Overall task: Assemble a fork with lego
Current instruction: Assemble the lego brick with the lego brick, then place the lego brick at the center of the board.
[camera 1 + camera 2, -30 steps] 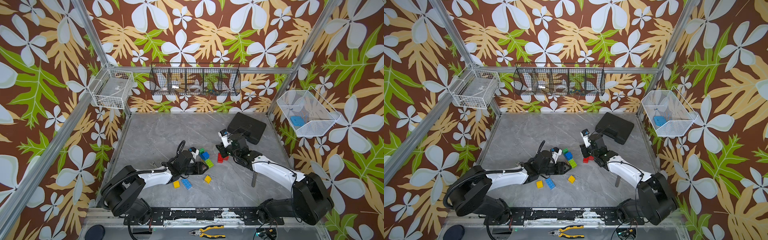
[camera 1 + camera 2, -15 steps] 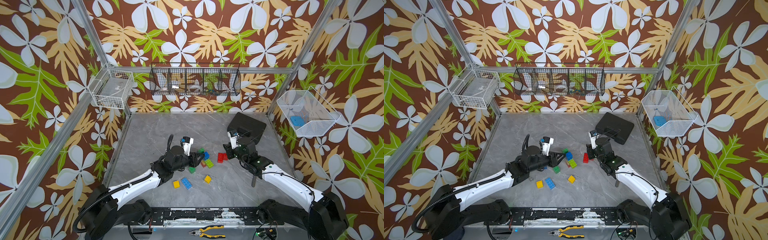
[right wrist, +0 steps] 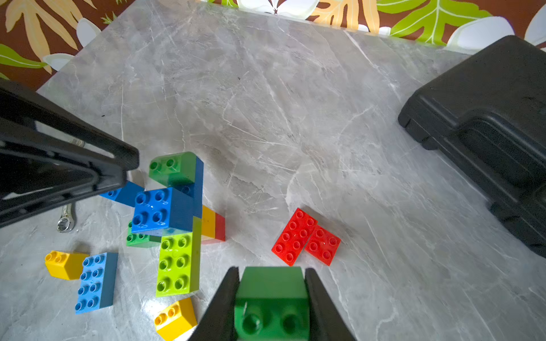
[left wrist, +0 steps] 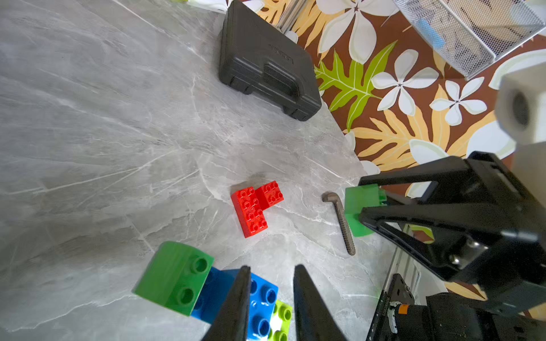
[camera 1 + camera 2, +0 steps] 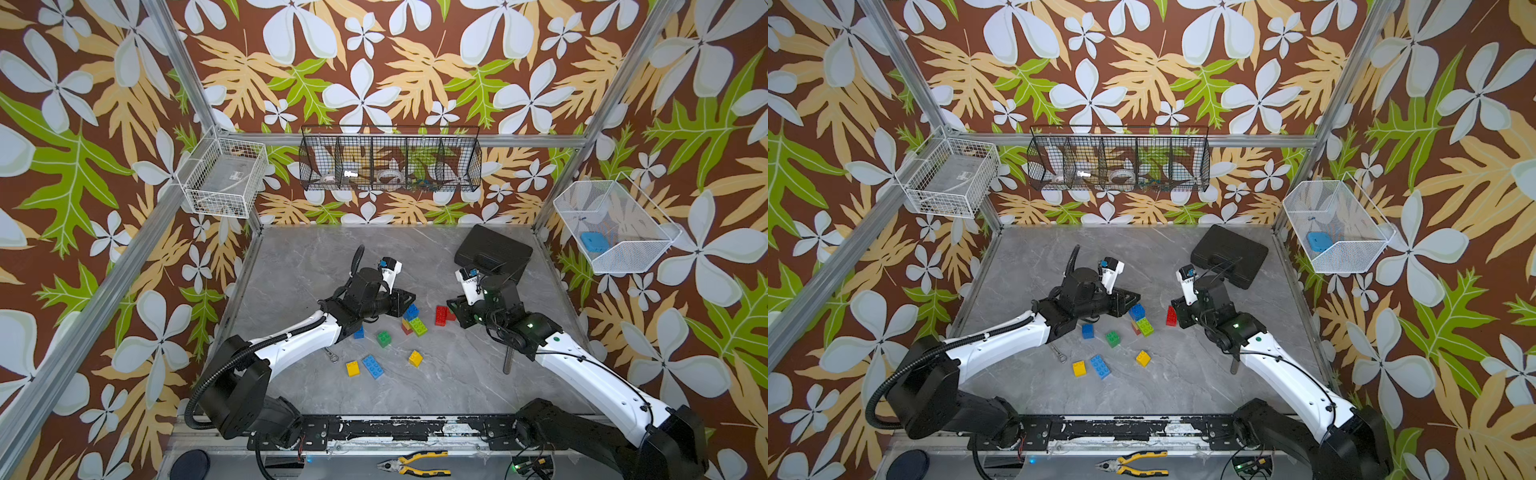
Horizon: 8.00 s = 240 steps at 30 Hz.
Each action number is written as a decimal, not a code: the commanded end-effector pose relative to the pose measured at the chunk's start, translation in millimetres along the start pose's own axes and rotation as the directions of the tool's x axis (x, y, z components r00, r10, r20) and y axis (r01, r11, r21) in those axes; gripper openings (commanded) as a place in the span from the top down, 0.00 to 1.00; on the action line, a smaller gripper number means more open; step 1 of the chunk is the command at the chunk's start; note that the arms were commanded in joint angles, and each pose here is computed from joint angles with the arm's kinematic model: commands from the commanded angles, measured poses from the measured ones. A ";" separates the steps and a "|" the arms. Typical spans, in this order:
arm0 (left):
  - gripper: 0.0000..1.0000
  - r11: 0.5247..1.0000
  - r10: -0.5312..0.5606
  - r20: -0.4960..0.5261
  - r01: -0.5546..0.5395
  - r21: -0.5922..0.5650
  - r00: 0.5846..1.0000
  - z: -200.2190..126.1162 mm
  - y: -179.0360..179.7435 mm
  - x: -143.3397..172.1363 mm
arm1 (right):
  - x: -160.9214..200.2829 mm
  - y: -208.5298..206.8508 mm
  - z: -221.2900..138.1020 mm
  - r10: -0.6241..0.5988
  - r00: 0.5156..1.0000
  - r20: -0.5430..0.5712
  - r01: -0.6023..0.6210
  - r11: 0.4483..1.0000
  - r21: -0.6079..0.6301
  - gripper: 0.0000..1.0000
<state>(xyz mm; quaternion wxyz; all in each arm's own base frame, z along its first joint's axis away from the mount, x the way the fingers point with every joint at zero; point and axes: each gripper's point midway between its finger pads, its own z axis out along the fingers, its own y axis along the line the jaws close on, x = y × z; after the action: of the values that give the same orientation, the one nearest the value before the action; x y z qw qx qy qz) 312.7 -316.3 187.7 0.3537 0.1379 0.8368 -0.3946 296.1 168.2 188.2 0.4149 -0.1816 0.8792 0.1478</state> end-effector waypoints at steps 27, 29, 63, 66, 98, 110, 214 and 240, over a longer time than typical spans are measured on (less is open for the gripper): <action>0.80 1.000 0.006 -0.084 -0.007 -0.006 0.996 16.9 16.3 26.2 | 5.8 24.0 -6.0 -0.095 0.993 -0.072 0.092 0.995 -0.046 1.00; 0.80 1.000 0.005 -0.088 -0.006 -0.010 0.996 17.4 17.7 27.9 | 9.8 27.8 -4.5 -0.116 0.989 -0.097 0.111 0.992 -0.057 1.00; 0.81 1.000 -0.005 -0.078 0.004 -0.022 0.997 13.2 22.1 33.0 | 38.5 88.5 42.1 -0.180 0.961 -0.211 0.149 0.977 -0.154 1.00; 0.80 1.000 -0.008 -0.080 0.006 -0.024 0.997 13.3 22.8 34.0 | 40.9 90.1 43.9 -0.177 0.960 -0.217 0.145 0.977 -0.156 1.00; 0.81 1.000 -0.011 -0.079 0.009 -0.026 0.997 12.8 23.6 34.2 | 54.4 91.0 56.7 -0.176 0.958 -0.225 0.141 0.976 -0.164 1.00; 0.81 0.999 -0.026 -0.075 0.023 -0.041 0.997 11.3 29.4 36.8 | 50.1 92.0 55.9 -0.170 0.964 -0.202 0.137 0.977 -0.166 1.00; 0.82 0.993 -0.092 -0.102 0.084 -0.081 0.990 9.2 56.3 55.9 | 7.2 103.5 47.1 -0.135 0.989 -0.062 0.120 0.973 -0.199 0.19; 0.82 0.994 -0.089 -0.100 0.081 -0.078 0.991 9.4 54.6 53.2 | 20.9 76.3 24.6 0.804 0.577 -0.142 -0.674 0.371 -0.639 0.00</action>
<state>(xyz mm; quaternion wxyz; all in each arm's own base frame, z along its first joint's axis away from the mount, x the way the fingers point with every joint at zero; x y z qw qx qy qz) 318.6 -303.2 148.4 0.3448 0.1164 0.8366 -0.4095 267.4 234.4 130.1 0.2997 0.1215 0.7675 0.5535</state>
